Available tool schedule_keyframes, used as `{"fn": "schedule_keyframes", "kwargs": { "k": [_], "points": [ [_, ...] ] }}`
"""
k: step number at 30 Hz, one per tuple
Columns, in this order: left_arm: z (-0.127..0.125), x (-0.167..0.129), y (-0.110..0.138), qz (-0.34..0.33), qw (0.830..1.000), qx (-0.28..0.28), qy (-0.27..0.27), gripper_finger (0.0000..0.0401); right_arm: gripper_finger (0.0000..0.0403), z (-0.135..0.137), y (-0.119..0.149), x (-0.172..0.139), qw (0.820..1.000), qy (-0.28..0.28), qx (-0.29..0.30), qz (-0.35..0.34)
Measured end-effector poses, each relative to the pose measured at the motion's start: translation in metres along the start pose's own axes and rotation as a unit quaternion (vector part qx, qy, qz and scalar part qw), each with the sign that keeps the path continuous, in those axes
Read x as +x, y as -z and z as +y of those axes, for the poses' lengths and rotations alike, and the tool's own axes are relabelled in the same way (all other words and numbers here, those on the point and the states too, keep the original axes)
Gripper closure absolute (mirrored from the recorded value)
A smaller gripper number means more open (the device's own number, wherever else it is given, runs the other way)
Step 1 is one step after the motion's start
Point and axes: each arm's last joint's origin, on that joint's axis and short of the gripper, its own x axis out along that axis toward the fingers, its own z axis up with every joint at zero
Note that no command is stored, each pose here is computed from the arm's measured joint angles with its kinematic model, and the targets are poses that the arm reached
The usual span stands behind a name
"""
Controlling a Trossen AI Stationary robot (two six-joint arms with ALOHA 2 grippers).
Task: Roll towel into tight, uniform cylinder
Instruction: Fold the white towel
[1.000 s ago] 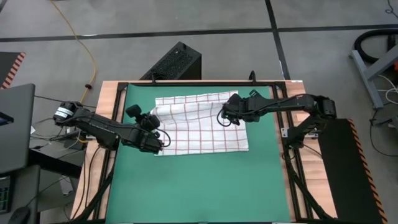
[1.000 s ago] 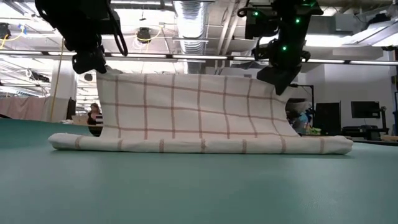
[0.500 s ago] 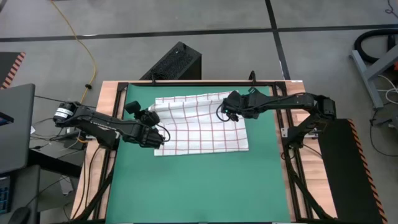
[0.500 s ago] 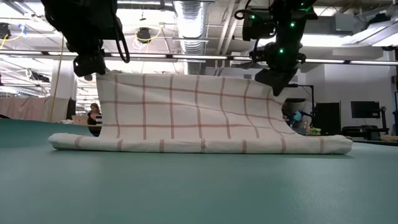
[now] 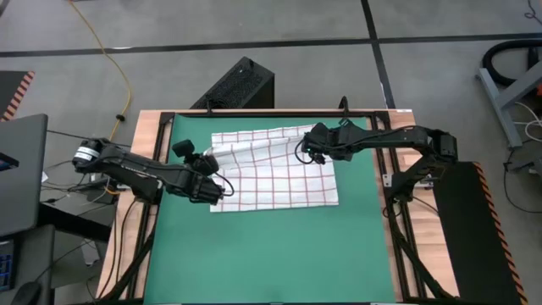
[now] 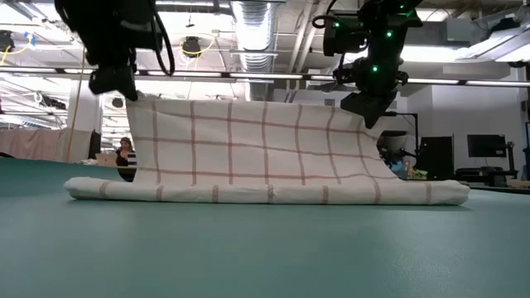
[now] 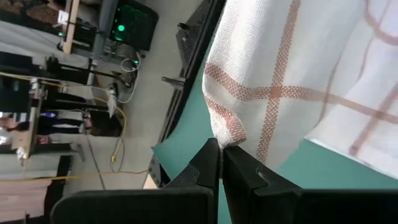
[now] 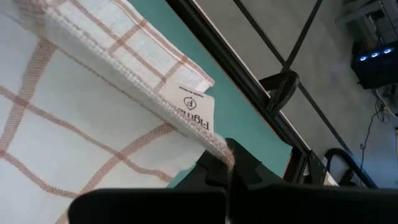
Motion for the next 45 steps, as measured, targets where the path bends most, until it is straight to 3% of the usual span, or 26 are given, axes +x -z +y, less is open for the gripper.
{"fn": "schedule_keyframes", "kwargs": {
  "k": [10,17,30,36,45],
  "points": [
    [0.017,-0.017,-0.006,0.003,1.000,-0.011,-0.005,0.0401,0.0395,0.000,0.000,0.000,1.000,0.000,0.001,-0.001],
    [0.004,0.003,0.006,0.031,0.999,-0.001,-0.009,0.0401,0.0395,0.000,-0.001,0.000,1.000,-0.002,-0.007,-0.004],
    [-0.007,0.033,0.015,0.023,0.998,0.014,-0.053,0.0401,0.0395,-0.004,-0.006,0.006,1.000,0.001,-0.016,-0.009],
    [-0.006,-0.002,-0.001,-0.015,1.000,0.004,0.014,0.0401,0.0395,0.007,-0.006,-0.024,0.998,-0.016,-0.054,-0.033],
    [0.018,-0.087,-0.010,-0.076,0.985,-0.064,0.142,0.0401,0.0395,0.013,0.004,-0.106,0.994,-0.044,-0.051,-0.081]
  ]
}}
